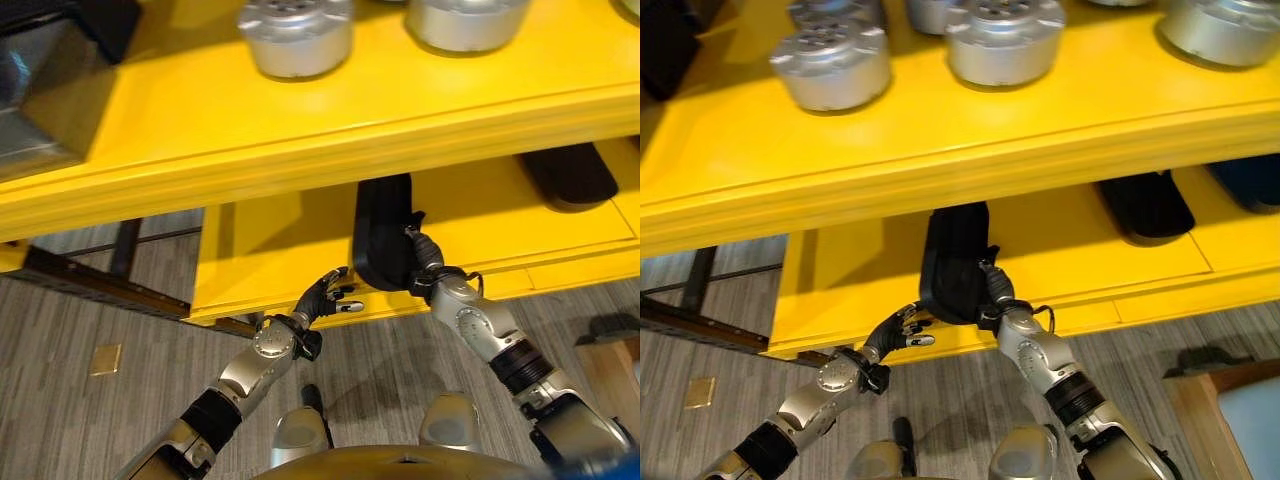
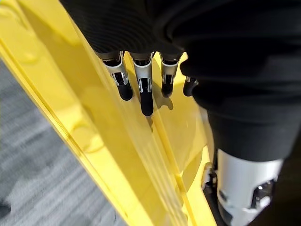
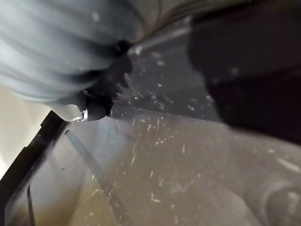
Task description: Move parts from the plastic box to the shelf.
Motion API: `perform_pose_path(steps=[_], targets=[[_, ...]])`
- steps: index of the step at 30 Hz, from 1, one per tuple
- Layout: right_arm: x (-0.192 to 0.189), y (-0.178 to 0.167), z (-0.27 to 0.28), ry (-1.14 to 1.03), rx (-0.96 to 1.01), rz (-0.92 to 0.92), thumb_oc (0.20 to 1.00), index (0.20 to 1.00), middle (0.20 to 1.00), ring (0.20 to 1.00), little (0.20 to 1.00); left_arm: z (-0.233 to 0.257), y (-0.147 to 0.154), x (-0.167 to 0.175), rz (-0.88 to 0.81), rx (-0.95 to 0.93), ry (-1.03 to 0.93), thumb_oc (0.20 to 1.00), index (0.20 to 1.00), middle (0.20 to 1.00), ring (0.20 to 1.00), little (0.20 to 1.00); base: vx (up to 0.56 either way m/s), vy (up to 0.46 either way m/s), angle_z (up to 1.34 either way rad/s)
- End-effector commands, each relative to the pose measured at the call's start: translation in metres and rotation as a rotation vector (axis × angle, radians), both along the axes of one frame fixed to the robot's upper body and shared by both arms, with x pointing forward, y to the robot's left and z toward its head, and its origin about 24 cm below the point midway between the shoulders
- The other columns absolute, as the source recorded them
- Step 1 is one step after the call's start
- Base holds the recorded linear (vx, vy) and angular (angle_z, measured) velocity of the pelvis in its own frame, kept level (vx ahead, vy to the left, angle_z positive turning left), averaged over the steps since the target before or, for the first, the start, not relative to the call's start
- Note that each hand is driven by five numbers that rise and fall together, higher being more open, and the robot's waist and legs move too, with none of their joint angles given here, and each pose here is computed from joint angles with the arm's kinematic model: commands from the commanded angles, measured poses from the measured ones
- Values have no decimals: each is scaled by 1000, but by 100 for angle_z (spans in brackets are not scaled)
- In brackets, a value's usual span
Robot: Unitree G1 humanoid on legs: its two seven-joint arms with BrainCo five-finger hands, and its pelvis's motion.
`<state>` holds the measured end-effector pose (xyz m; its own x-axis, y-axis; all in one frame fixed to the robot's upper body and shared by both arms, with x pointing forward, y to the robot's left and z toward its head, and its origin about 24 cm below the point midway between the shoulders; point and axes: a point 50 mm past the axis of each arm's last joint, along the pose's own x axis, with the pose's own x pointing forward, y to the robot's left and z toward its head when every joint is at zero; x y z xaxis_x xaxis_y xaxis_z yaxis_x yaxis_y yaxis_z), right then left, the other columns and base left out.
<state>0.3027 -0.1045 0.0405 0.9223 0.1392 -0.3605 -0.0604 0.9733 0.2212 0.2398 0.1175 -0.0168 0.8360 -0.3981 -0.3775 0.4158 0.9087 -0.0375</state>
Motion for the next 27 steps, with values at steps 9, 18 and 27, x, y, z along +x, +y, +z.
perform_pose_path(steps=[9, 18, 27], targets=[[24, -9, 54, -211, -1, -87, 200, 200, 200, 200, 200, 18, 3, -15, 31, -93, -100, 1000, 1000, 1000, 1000, 1000, -45, 15, 9], [52, -46, 89, -285, -81, -218, 200, 200, 200, 200, 200, 41, 9, -9, -36, -108, -187, 1000, 1000, 1000, 1000, 1000, -136, -39, 7], [65, -97, 109, -303, -332, -293, 200, 200, 200, 200, 200, 57, 1, -7, -118, -153, -238, 1000, 1000, 1000, 1000, 1000, -67, -24, -1]])
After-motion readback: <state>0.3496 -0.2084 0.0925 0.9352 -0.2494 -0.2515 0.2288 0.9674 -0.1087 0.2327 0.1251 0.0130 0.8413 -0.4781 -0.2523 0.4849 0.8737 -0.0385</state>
